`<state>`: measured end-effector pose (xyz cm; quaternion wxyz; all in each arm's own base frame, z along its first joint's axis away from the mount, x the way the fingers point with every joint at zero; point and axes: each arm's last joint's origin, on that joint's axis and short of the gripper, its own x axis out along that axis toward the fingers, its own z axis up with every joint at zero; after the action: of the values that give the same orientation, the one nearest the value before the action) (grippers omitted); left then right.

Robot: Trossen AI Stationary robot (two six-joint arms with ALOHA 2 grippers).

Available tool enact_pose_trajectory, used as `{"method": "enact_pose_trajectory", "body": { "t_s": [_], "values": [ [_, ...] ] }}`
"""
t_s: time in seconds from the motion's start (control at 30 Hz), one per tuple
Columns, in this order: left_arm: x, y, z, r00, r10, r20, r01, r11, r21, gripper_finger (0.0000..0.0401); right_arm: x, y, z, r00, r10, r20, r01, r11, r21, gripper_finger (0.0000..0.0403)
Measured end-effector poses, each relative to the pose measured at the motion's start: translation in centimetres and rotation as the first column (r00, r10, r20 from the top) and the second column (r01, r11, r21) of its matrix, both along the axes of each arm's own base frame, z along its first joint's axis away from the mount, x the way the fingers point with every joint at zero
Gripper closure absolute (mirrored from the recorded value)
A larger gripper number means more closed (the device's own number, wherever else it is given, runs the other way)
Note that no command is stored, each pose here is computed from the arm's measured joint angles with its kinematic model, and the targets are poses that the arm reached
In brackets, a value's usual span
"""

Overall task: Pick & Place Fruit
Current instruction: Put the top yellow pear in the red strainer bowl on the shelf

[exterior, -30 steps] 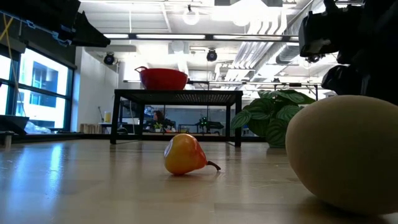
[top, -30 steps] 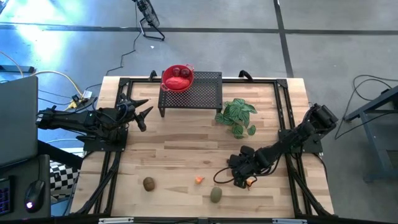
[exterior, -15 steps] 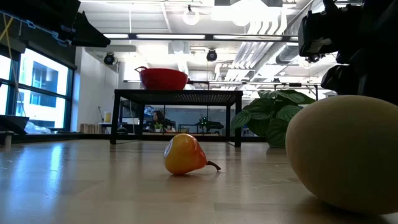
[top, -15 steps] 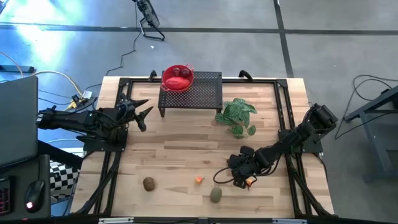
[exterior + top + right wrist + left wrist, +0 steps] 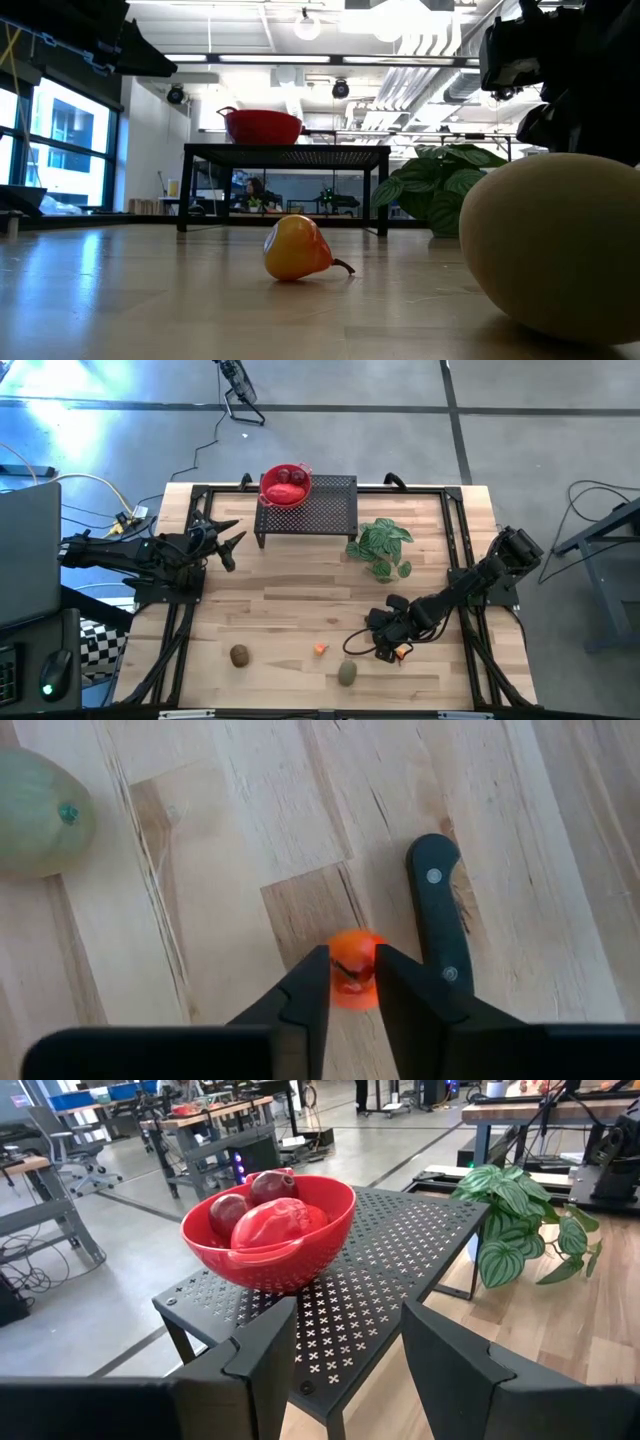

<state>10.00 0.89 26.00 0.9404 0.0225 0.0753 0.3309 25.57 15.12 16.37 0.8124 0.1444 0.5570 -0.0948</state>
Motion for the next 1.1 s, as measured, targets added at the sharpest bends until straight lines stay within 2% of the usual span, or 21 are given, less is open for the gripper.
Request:
{"method": "enact_pose_trajectory", "body": {
  "t_s": [0.43,0.77,0.93,1.1],
  "values": [
    [0.0,0.0,0.0,1.000,0.000,0.000,0.000,1.000,0.001,0.0226,0.0,0.0,0.0,1.000,0.000,0.000,0.000,1.000,0.001,0.0395],
    [0.0,0.0,0.0,1.000,0.000,0.000,0.000,1.000,0.001,0.0226,0.0,0.0,0.1,1.000,-0.002,0.001,0.002,1.000,0.007,0.0398],
    [0.0,0.0,0.0,1.000,0.000,0.000,0.000,1.000,0.001,0.0226,-0.2,-0.3,1.5,0.999,-0.009,0.052,0.008,1.000,0.029,0.0399],
    [0.0,0.0,0.0,1.000,0.000,-0.001,0.000,1.000,0.001,0.0226,-0.6,-1.0,3.9,0.985,-0.044,0.166,0.041,0.999,0.024,0.0399]
  ]
}}
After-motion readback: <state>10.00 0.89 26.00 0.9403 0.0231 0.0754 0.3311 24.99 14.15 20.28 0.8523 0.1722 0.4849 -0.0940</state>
